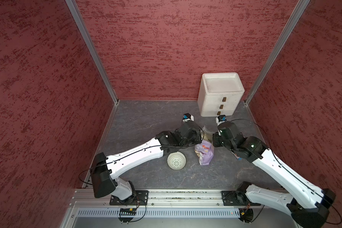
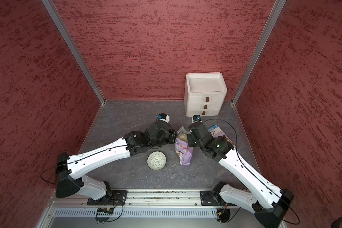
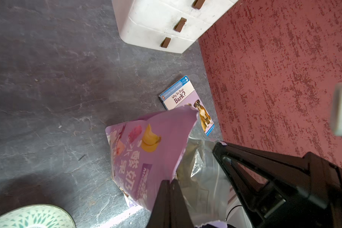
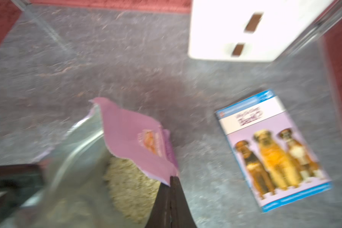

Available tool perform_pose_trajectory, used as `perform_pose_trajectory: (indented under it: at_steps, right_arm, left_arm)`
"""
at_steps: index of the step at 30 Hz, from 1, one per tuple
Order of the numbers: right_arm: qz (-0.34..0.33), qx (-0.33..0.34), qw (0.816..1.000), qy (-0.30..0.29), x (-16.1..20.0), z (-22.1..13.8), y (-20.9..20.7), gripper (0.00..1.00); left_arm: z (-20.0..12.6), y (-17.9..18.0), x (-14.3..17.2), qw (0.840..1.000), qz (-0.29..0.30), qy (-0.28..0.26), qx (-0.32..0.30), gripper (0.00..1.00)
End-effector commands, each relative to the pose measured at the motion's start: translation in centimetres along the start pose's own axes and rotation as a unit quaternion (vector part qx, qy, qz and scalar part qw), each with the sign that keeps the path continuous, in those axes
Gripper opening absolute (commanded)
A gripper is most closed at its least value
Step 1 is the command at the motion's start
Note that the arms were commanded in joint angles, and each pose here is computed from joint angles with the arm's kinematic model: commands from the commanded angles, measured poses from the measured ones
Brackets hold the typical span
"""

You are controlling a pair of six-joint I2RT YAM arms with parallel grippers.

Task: Pour the oats into the breakfast bowl
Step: Open the oats bag at the center of the board.

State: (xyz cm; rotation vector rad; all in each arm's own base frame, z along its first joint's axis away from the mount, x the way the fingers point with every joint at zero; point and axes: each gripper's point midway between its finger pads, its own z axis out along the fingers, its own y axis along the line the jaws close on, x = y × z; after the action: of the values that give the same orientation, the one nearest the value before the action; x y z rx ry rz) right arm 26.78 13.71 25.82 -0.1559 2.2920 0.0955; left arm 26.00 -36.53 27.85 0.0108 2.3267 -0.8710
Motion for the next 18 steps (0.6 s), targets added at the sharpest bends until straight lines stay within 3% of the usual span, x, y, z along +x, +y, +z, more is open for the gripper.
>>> perform_pose_trajectory:
  at_steps: [1,6,8,12,18]
  right_arm:
    - [-0.041,0.116,0.990,-0.070,-3.8,-1.5,-3.9,0.00]
    - [-0.041,0.102,0.989,-0.097,-5.4,-1.2,-2.9,0.00]
    - [-0.031,0.062,0.993,-0.097,-5.5,-0.5,-1.4,0.00]
    - [-0.005,-0.035,0.997,-0.073,-4.5,1.7,2.6,0.00]
    - [0.033,-0.083,0.996,-0.030,-1.9,4.5,4.9,0.00]
  left_arm:
    - [-1.0,1.8,-1.5,0.998,0.037,0.006,-0.040,0.00]
    - [-0.1,2.8,-1.5,0.999,0.021,0.023,-0.043,0.00]
    - [0.8,2.5,-0.9,0.999,0.008,0.031,-0.023,0.00]
    - [2.8,2.7,0.3,0.998,-0.007,0.056,-0.020,0.00]
    - [4.0,2.7,1.1,0.997,-0.007,0.069,-0.017,0.01]
